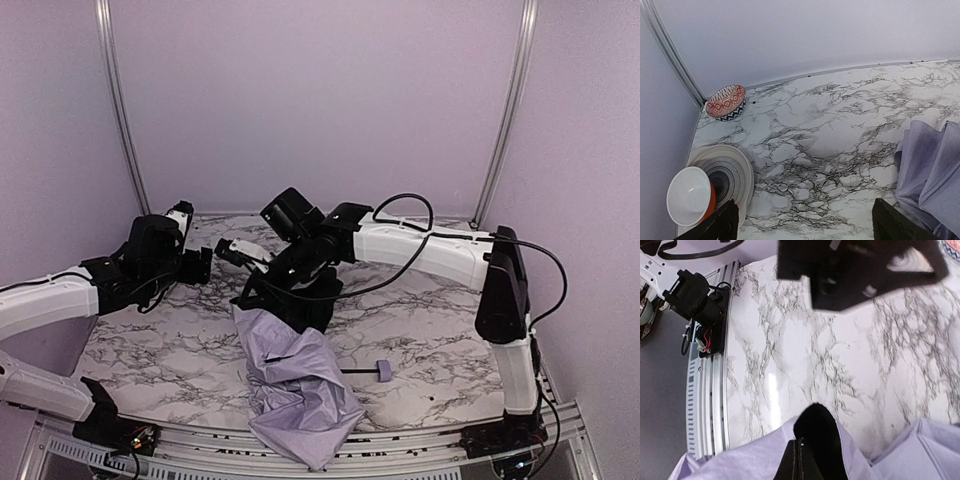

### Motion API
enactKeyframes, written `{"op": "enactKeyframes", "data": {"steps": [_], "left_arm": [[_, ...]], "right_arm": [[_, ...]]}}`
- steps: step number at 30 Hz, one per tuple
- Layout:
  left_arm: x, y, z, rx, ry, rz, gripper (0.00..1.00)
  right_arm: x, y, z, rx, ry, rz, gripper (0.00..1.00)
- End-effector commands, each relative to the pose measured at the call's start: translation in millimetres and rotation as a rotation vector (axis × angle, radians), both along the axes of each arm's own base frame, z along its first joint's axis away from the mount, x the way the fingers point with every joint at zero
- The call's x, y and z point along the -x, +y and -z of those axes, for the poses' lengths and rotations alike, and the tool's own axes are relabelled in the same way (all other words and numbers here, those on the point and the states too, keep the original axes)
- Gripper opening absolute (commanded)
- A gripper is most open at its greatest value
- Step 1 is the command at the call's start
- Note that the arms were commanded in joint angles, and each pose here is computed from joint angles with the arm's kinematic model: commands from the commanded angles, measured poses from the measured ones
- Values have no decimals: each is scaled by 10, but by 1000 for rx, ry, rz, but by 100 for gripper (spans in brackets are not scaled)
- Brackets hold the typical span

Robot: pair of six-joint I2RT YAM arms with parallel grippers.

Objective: Put away the umbrella

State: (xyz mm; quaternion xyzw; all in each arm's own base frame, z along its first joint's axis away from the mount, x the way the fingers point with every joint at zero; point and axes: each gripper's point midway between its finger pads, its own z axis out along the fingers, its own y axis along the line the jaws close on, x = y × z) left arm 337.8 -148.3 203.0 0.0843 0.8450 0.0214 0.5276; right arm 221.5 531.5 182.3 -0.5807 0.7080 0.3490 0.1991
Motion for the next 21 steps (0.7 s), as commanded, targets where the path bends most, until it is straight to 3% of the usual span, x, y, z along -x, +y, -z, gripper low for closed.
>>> {"op": "enactKeyframes", "data": {"steps": [1, 4, 8, 12, 16, 21], "left_arm": [[45, -58, -22, -19, -8, 47, 90], [131, -417, -51, -66, -17, 184, 86], [425, -1116, -45, -142, -27, 515, 78], [996, -1785, -189, -154, -125, 911, 82], [1128, -1913, -382, -182, -267, 995, 92], [1237, -2062, -314, -261, -306, 1135, 97]], "right_arm": [[-444, -427, -961, -279, 20, 166, 0], [-754, -927, -1135, -402, 55, 325, 0], [-1143, -1436, -877, -457, 145, 508, 0], [-1339, -1656, -564, -447, 191, 601, 0], [-1417, -1755, -417, -445, 198, 641, 0], [-1565, -1807, -299, -421, 170, 668, 0]]}}
